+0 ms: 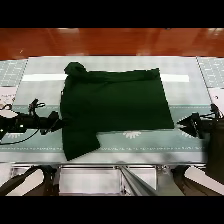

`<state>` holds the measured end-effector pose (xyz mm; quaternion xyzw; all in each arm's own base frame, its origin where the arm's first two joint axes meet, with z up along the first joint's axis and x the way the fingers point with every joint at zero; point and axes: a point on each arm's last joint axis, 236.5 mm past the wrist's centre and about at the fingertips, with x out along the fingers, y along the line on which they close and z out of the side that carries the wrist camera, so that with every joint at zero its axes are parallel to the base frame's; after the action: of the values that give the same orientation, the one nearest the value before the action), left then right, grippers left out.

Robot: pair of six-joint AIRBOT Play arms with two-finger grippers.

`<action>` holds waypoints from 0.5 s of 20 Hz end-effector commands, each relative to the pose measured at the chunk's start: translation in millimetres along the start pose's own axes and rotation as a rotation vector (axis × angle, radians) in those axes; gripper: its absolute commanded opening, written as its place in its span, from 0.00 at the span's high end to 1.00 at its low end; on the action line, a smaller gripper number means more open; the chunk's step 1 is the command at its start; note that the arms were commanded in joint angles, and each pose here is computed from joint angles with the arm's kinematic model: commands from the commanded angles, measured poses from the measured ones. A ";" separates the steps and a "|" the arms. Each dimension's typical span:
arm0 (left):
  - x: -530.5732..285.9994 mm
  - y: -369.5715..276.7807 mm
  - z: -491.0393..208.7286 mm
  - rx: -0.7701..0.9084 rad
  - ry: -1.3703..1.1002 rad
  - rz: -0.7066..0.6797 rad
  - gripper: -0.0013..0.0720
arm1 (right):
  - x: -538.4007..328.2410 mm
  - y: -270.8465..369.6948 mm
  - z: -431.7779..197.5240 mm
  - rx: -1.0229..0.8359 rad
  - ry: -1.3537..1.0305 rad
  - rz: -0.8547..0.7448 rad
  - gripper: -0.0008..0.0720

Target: Fold the shirts.

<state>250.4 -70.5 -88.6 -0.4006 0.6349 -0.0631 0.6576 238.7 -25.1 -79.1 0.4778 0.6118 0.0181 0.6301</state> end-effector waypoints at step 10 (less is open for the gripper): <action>-0.2 0.4 3.8 0.003 -0.016 0.003 0.96 | 58.4 33.9 17.4 -0.103 0.057 -0.026 0.44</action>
<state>253.2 -68.5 -89.5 -0.3995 0.6307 -0.0596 0.6626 264.7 16.5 -103.4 0.4484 0.6454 0.0614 0.6153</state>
